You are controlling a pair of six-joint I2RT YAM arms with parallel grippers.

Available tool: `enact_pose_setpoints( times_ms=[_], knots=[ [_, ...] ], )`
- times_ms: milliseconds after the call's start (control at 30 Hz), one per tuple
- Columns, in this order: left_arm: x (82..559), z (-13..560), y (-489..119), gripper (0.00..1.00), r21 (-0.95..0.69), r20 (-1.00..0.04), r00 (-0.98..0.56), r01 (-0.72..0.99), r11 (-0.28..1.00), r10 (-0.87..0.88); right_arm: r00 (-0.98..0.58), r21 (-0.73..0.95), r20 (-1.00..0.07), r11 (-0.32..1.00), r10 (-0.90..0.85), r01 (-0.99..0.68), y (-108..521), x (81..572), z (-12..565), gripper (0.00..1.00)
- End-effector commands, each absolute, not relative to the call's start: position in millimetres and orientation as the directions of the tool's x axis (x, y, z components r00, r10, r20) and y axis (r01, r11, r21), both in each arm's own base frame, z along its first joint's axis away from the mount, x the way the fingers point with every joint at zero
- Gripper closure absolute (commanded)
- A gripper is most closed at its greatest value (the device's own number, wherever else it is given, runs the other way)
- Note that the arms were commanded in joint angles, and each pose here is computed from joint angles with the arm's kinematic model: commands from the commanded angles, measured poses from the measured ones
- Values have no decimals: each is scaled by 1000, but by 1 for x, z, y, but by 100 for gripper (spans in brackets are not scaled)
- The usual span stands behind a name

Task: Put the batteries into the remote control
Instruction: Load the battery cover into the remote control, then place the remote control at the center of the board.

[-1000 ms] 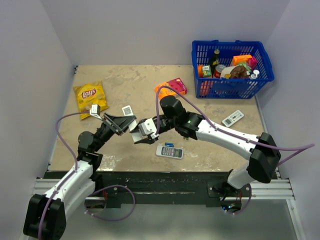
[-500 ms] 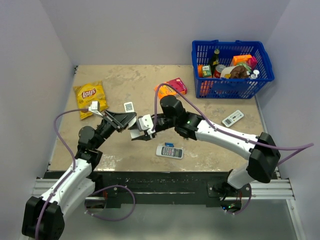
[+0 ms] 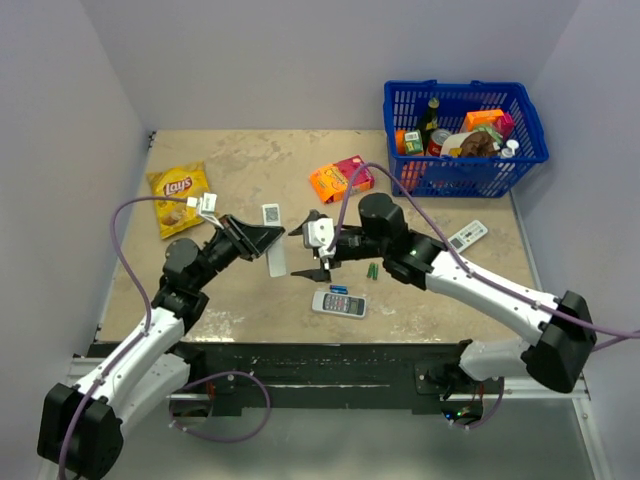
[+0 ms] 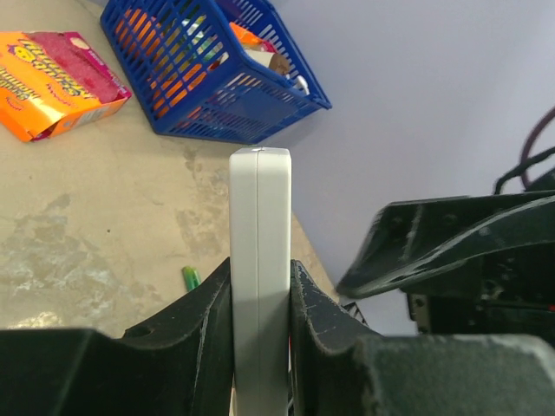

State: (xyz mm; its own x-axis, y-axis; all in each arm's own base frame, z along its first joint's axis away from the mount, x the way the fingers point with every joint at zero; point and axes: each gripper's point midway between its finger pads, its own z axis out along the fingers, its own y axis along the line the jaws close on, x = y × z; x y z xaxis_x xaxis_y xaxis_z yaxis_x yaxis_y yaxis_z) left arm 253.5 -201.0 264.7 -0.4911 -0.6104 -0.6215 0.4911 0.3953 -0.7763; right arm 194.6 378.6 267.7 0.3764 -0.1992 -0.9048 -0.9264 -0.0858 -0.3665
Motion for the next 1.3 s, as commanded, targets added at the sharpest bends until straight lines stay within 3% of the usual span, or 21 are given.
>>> enact_pose_setpoints(
  times_ms=[0,133,267,367,533,667,1000,1100,1200,1233,1267],
  knots=[
    [258,283,-205,100,-709,-688,-429,571,414,-586,366,-384,-909,62,-201,-921,359,202,288,17],
    [257,281,-205,100,-721,-675,-438,563,405,-593,330,-365,-917,139,-223,-921,345,203,283,3],
    [259,276,-203,100,-736,-661,-443,540,408,-606,288,-327,-936,191,-205,-926,344,202,277,2],
    [265,255,-199,100,-765,-635,-455,486,423,-624,71,-130,-980,326,-188,-936,346,215,267,2],
    [275,219,-194,100,-804,-593,-475,393,446,-650,-220,113,-964,520,-149,-846,345,237,242,2],
    [280,192,-188,100,-823,-568,-473,322,468,-674,-385,308,-922,518,-43,-798,375,227,232,2],
    [284,184,-182,100,-818,-574,-448,296,493,-685,-518,385,-852,583,-74,-716,435,232,183,2],
    [285,182,-179,100,-810,-586,-433,288,511,-685,-533,384,-842,607,-79,-696,440,237,170,12],
    [285,179,-176,100,-800,-599,-425,284,528,-679,-531,359,-842,643,-89,-677,436,243,162,34],
    [285,178,-175,100,-797,-604,-420,282,535,-678,-527,347,-845,655,-92,-672,433,244,161,58],
    [284,177,-173,99,-788,-615,-411,282,547,-674,-516,332,-851,661,-97,-673,431,246,162,70]
  ],
)
